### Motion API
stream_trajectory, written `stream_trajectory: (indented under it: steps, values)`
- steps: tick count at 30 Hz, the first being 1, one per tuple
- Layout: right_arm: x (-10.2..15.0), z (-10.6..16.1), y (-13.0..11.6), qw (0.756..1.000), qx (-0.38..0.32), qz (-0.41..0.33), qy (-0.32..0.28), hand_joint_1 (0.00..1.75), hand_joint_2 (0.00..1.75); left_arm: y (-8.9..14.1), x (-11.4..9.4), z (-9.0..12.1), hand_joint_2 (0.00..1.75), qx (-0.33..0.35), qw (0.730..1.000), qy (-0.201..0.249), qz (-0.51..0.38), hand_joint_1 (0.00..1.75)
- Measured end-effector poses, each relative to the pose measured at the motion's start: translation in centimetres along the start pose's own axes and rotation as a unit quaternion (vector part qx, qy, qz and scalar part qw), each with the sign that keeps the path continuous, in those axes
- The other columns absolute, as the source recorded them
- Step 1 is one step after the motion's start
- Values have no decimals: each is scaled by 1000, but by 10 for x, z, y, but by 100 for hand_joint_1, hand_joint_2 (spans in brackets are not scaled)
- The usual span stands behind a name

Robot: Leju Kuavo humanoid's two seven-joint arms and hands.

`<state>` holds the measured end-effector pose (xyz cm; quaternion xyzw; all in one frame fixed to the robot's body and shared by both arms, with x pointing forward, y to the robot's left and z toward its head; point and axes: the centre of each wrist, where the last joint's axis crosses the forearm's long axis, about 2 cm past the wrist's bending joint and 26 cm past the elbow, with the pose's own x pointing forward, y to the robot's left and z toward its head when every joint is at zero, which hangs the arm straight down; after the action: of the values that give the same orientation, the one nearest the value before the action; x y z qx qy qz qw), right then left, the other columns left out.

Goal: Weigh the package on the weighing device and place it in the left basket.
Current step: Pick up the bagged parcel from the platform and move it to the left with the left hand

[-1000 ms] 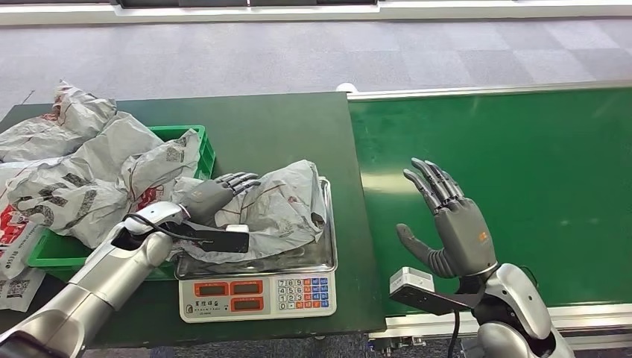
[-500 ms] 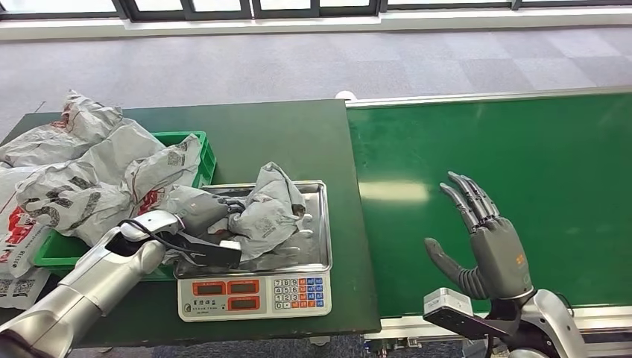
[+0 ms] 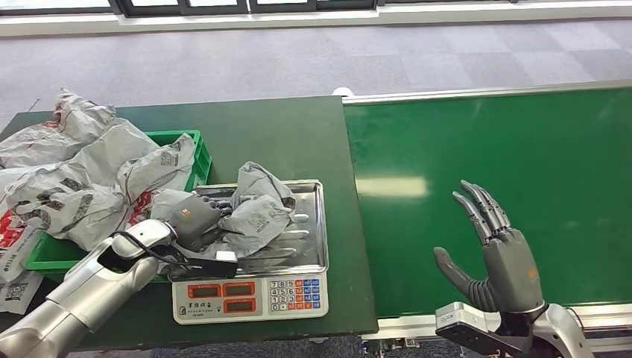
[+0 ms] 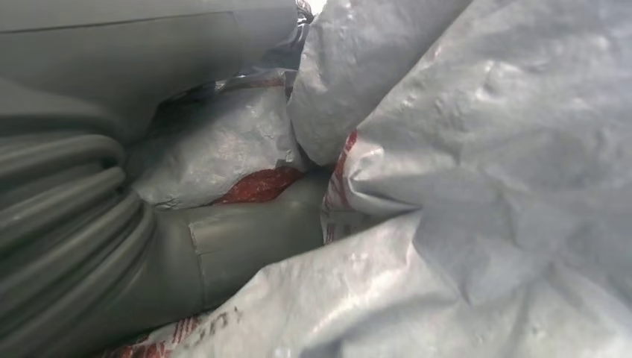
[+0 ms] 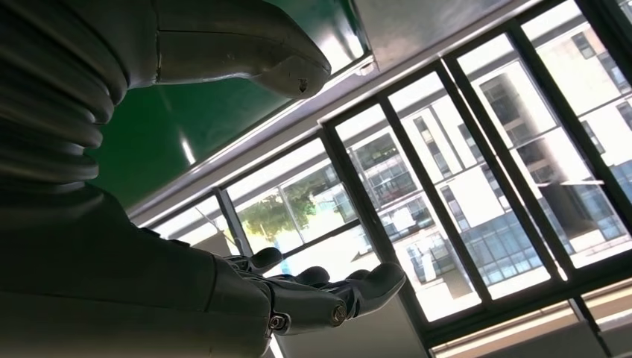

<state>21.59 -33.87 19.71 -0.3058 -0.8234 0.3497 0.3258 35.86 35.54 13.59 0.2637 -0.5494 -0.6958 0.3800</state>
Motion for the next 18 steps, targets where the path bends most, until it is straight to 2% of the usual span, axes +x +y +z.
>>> stream_trajectory:
  steps: [2,4,10,13,16,18]
  values:
    - [1,4,0,1000,0,1,3,0,175,11,1,4,175,37,999,7,-18,175]
    - [3,8,-1,1000,0,3,6,0,175,33,-2,10,175,87,995,15,-38,175]
    - [6,18,0,1000,0,5,9,0,175,148,-32,45,175,255,961,56,-94,175]
    - [8,21,2,1000,0,10,8,0,175,193,-45,69,175,314,937,87,-125,175]
    - [11,20,4,1000,-1,14,13,0,175,225,-57,90,175,350,916,127,-153,175]
    - [13,20,6,1000,-2,15,16,0,175,238,-65,100,175,361,906,150,-164,175]
